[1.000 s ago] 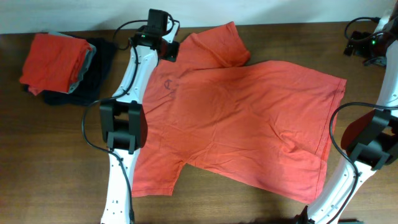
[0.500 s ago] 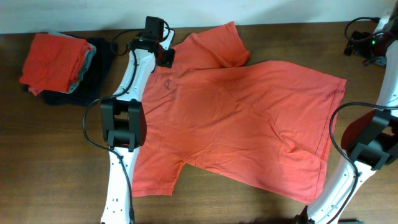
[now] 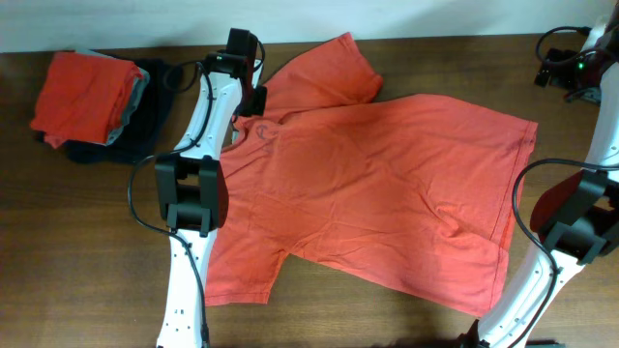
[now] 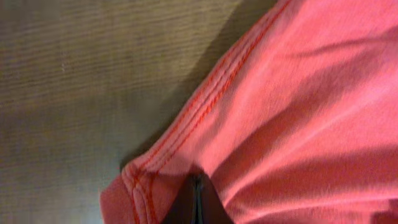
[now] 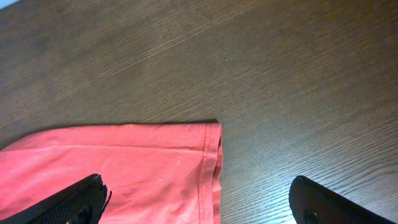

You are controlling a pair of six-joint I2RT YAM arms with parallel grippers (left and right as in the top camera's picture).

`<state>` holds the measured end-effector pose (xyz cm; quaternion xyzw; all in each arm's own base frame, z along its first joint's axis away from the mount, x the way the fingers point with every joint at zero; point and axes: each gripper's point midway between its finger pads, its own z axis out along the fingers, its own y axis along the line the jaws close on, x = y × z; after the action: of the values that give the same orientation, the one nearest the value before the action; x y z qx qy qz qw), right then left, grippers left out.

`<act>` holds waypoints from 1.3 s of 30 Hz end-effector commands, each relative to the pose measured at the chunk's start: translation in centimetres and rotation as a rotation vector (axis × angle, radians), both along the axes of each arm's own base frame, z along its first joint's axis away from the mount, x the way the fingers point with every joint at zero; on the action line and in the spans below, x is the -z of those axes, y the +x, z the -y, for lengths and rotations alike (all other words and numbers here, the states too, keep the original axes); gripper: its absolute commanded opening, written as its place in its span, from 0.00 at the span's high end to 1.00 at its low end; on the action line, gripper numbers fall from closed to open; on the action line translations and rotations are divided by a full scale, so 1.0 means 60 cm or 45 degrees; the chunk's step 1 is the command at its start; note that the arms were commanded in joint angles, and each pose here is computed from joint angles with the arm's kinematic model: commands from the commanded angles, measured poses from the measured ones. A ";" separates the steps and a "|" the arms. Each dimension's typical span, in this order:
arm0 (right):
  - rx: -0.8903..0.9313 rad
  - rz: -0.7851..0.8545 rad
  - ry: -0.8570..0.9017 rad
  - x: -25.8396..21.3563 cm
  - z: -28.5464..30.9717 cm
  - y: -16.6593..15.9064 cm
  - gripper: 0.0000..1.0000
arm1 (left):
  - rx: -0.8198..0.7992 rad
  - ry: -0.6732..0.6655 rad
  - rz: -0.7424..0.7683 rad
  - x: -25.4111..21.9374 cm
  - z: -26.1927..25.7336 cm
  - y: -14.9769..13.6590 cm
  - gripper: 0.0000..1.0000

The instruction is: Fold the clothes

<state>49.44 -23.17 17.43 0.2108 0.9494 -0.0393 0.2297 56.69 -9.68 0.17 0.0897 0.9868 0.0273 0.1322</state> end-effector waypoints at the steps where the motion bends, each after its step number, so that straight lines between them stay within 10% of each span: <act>1: -0.008 0.023 -0.010 -0.014 -0.001 0.002 0.01 | -0.052 0.053 -0.218 0.085 -0.021 -0.058 0.99; 17: -0.008 0.023 -0.010 -0.014 -0.001 0.002 0.02 | 0.144 -0.238 0.292 -0.147 0.076 0.054 0.99; 39: -0.008 0.023 -0.010 -0.014 -0.001 0.002 0.01 | 0.359 -0.491 0.490 -0.050 0.213 0.126 0.99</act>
<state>49.44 -23.17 17.43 0.2104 0.9494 -0.0394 0.2297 64.02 -22.82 4.43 0.1872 0.9086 -0.1603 0.3373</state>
